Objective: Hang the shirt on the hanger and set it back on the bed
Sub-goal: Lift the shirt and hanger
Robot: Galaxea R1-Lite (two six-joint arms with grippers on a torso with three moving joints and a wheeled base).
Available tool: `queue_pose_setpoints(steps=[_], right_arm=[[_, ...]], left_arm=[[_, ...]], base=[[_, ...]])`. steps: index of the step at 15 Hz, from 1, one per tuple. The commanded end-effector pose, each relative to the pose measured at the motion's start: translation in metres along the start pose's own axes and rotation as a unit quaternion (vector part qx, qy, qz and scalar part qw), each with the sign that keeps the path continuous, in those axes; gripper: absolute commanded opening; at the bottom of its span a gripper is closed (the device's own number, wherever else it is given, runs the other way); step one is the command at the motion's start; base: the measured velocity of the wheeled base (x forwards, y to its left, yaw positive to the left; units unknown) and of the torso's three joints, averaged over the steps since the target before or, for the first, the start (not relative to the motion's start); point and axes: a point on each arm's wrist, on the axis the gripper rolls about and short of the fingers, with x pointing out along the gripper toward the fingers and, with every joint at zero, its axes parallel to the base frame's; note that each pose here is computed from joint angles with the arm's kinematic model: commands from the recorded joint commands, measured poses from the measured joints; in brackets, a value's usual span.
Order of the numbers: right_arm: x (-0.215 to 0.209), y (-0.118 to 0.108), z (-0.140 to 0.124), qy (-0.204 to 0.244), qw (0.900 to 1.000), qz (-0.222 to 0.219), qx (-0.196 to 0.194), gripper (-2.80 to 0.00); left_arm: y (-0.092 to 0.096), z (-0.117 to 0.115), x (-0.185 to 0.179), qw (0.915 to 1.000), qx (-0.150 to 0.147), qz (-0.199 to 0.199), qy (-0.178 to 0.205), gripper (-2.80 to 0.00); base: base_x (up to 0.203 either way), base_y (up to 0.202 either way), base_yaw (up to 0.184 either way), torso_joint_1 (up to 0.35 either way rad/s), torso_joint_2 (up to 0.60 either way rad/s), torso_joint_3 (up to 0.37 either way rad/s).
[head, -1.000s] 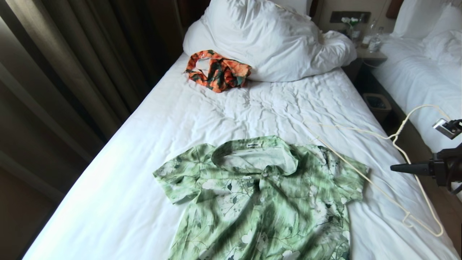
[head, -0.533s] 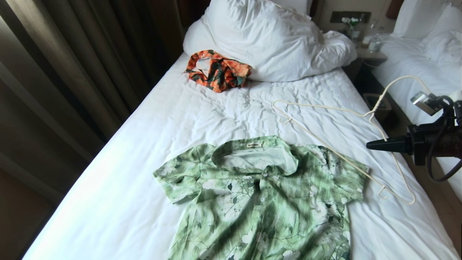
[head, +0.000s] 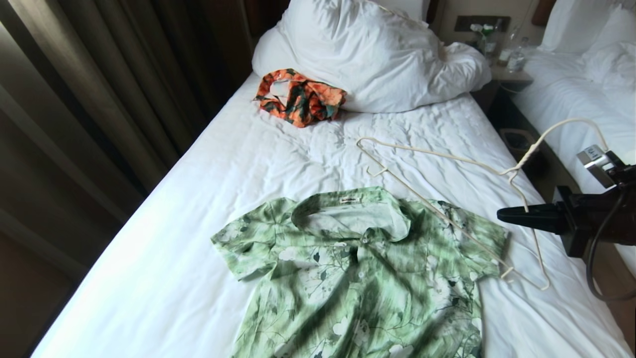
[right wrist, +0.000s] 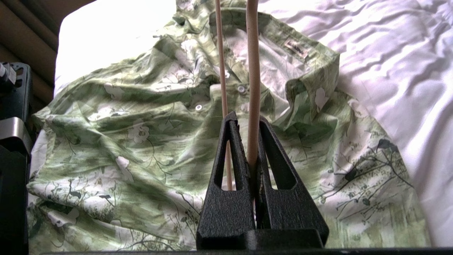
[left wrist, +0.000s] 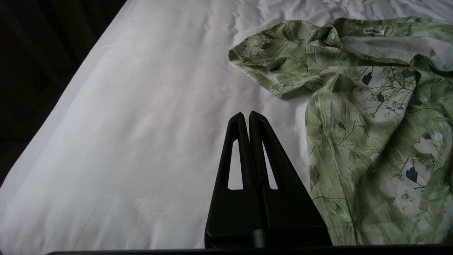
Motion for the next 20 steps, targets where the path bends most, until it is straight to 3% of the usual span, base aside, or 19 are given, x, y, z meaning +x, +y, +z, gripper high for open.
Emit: queue_pose_setpoints(steps=[1,4,8,10,15,17,20], right_arm=[[-0.002,0.009,0.025,-0.028,0.999,-0.001,-0.014,-2.8],[-0.005,-0.001,0.052,-0.049,0.999,-0.009,-0.014,-2.8],[-0.007,-0.004,0.061,-0.053,0.998,-0.013,-0.003,-2.8],[-0.007,-0.004,0.064,-0.055,0.998,-0.016,0.02,-2.8],[-0.007,-0.01,0.088,-0.06,0.997,-0.04,0.022,-2.8],[-0.006,-0.013,0.095,-0.055,0.994,-0.054,0.073,-2.8],[0.007,-0.011,0.096,-0.052,0.994,-0.041,0.082,-2.8]], left_arm=[[0.0,0.0,0.0,1.0,0.0,0.0,0.001,-2.8],[0.0,0.0,0.0,1.0,0.0,0.0,0.001,-2.8],[0.0,-0.001,0.0,0.9999,0.014,-0.001,0.001,-2.8],[0.0,-0.001,0.0,1.0,0.0,0.0,0.001,-2.8],[0.0,0.001,0.0,0.9999,0.011,0.002,0.003,-2.8],[-0.001,0.017,0.0,0.9999,0.011,0.0,0.011,-2.8],[-0.004,0.054,0.018,0.998,-0.009,-0.016,0.061,-2.8]], base=[[0.0,0.0,0.0,0.0,0.0,0.0],[0.0,0.0,0.0,0.0,0.0,0.0],[0.0,0.0,0.0,0.0,0.0,0.0],[0.0,0.0,0.0,0.0,0.0,0.0],[0.0,0.0,0.0,0.0,0.0,0.0],[0.0,0.0,0.0,0.0,0.0,0.0],[0.0,0.0,0.0,0.0,0.0,0.0]])
